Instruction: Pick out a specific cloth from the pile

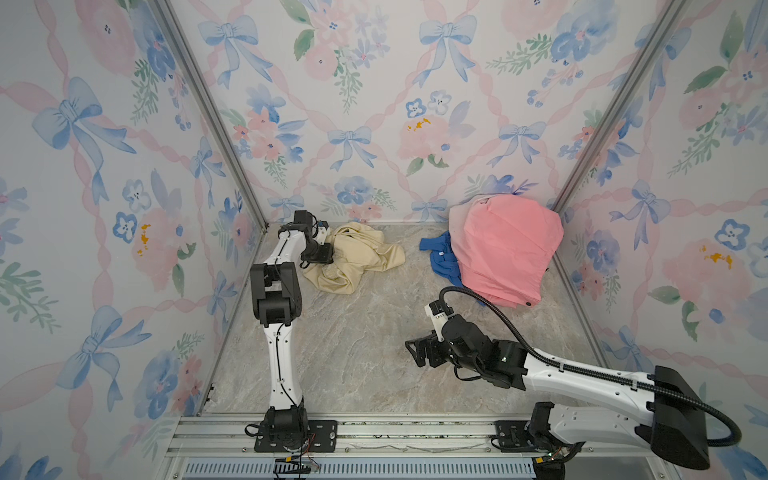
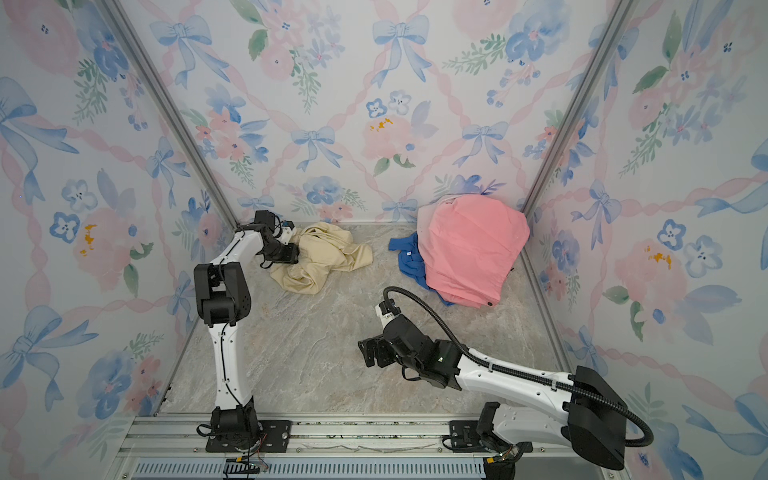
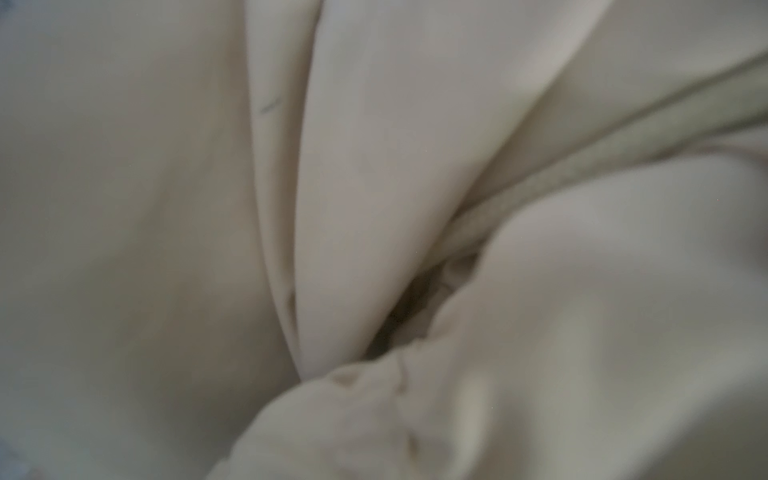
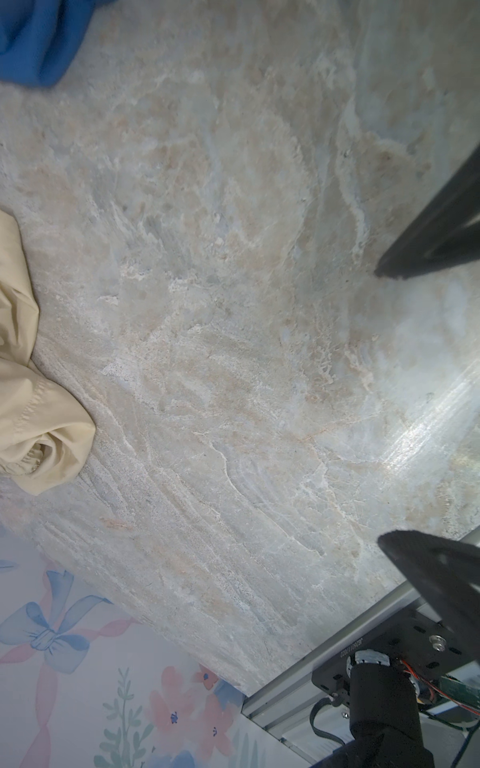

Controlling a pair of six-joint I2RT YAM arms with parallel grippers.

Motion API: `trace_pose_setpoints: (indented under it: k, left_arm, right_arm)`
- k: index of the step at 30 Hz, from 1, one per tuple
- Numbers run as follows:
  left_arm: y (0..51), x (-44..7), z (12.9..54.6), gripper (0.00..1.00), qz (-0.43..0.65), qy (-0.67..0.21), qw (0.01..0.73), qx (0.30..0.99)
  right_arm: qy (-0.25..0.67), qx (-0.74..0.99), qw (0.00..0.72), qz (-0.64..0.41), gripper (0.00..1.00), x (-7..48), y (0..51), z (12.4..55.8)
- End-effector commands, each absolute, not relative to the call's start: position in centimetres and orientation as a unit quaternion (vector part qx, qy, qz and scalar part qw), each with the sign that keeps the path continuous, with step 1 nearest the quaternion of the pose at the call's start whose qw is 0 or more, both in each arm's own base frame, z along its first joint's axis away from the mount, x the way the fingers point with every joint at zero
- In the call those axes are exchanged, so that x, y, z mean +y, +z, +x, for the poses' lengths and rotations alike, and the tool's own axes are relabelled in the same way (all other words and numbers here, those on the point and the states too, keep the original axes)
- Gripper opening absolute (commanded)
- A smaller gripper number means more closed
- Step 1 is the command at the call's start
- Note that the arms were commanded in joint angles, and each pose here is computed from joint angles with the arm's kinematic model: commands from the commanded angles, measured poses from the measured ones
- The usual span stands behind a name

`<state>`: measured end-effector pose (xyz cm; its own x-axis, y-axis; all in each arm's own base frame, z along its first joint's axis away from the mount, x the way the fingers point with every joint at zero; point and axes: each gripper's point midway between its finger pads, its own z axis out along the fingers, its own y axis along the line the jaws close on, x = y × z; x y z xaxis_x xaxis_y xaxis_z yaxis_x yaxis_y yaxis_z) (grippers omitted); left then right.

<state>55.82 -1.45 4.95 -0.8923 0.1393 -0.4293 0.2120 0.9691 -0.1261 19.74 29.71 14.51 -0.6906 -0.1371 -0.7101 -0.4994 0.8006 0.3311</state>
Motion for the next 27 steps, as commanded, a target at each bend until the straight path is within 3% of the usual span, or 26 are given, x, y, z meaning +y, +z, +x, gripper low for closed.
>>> trace_pose_setpoints:
  k: [1, 6, 12, 16, 21, 27]
  left_arm:
    - [7.6, -0.4, 55.5, 0.66, 0.089, -0.014, 0.242, 0.966]
    - [13.2, -0.2, 54.3, 0.98, 0.095, 0.008, 0.318, 0.943]
    - [15.0, -4.5, 52.4, 0.98, 0.13, -0.075, 0.334, 0.931]
    - [14.6, -7.8, 52.7, 0.98, 0.153, -0.082, 0.338, 0.925]
    - [11.5, -10.1, 55.1, 0.98, 0.162, -0.07, 0.331, 0.927]
    - [5.5, -9.1, 58.0, 0.98, 0.137, -0.024, 0.296, 0.945]
  right_arm:
    - [0.251, 0.887, 0.342, -0.184, 0.97, 30.2, 13.7, 19.4]
    - [0.257, 0.883, 0.336, -0.202, 0.97, 31.6, 13.5, 19.0]
    - [0.269, 0.88, 0.329, -0.211, 0.97, 32.9, 13.4, 18.9]
    - [0.271, 0.879, 0.327, -0.216, 0.97, 33.2, 13.3, 18.6]
    - [0.269, 0.88, 0.325, -0.219, 0.97, 33.2, 13.4, 18.3]
    - [0.254, 0.881, 0.335, -0.216, 0.97, 31.9, 14.0, 17.8]
